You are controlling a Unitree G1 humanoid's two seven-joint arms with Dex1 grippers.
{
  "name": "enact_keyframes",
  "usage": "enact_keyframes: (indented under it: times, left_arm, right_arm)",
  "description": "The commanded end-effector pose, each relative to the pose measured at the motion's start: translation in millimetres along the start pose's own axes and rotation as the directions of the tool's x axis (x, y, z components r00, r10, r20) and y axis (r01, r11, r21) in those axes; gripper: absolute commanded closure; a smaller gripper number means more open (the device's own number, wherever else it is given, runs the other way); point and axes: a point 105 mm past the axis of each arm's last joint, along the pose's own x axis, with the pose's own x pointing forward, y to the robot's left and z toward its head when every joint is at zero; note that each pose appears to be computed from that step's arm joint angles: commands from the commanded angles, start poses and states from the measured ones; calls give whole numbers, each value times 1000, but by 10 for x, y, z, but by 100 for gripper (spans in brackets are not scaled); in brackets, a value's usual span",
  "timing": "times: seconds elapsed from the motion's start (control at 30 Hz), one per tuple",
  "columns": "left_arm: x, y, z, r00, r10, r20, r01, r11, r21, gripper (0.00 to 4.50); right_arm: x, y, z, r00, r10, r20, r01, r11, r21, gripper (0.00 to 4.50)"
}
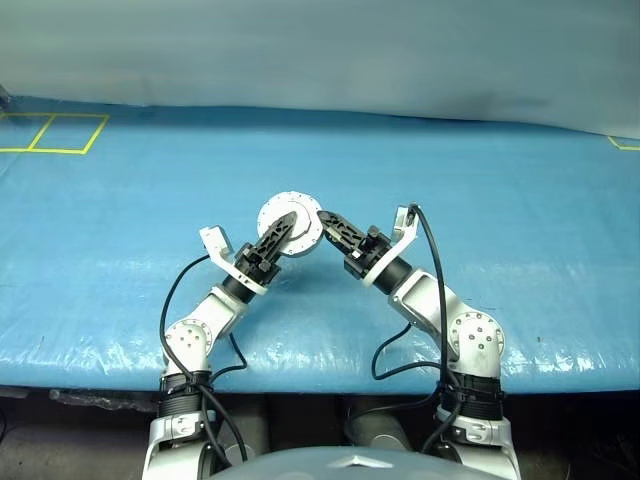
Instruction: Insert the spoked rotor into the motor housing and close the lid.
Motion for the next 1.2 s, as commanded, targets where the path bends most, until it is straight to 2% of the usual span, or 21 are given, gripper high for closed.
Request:
enact_keyframes:
  times: [0.03,0.33,0.67,1.1,1.13,1.2]
  left_arm:
    - [48,-49,35,1000,-8,-4,9,999,44,170]
    - [48,-75,60,1000,-15,3,15,998,59,170]
    - [6,-92,231,996,7,87,-19,990,141,170]
    - [-12,-76,198,996,24,83,-37,987,155,170]
    - [-16,-74,200,996,26,84,-39,987,156,170]
    - [-21,-71,206,996,27,87,-41,986,159,170]
  right_arm:
    - [30,239,-19,995,98,-8,-98,995,-31,330]
    - [32,219,-19,996,90,-11,-90,995,-52,330]
    - [8,159,20,998,62,0,-61,992,-113,330]
    - [18,212,-24,994,100,-35,-104,986,-133,330]
    - [17,221,-20,994,104,-32,-108,984,-145,260]
    - [16,243,5,994,113,-15,-113,979,-169,196]
